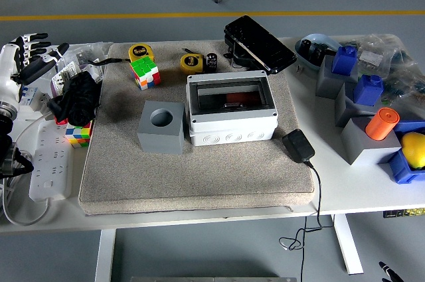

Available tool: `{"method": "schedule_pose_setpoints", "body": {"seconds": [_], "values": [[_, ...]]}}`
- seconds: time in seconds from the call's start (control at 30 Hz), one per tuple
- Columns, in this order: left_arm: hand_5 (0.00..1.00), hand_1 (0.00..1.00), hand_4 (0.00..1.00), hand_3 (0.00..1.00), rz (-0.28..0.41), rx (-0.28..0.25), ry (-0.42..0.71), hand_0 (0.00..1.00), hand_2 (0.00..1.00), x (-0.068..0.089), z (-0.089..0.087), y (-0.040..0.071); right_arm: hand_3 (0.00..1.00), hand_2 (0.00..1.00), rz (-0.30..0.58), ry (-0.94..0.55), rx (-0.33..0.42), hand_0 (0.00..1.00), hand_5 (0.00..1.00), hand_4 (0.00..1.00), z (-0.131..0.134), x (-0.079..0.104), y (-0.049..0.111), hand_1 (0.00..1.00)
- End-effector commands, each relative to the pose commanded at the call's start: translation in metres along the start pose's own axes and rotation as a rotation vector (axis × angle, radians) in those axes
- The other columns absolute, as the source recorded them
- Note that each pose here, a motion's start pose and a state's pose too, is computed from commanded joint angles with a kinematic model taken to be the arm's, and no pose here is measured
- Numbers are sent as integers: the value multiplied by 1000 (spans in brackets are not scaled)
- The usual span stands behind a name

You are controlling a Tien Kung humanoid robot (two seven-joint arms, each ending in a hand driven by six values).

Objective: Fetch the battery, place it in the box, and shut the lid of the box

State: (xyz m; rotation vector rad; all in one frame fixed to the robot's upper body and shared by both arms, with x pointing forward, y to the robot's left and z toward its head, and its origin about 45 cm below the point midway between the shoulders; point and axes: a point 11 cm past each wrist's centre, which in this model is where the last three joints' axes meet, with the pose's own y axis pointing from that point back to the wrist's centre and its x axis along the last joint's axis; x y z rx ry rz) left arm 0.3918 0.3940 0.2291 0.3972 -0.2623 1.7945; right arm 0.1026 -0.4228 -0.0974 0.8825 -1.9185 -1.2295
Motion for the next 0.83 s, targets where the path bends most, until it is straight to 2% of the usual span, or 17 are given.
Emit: {"method": "schedule_pose_setpoints", "body": {"seconds": [0.83], "values": [[496,760,992,735,-2,-2,-2,763,728,2,1,1,590,686,3,-1,0,704,505,967,-1,1,0,686]]}}
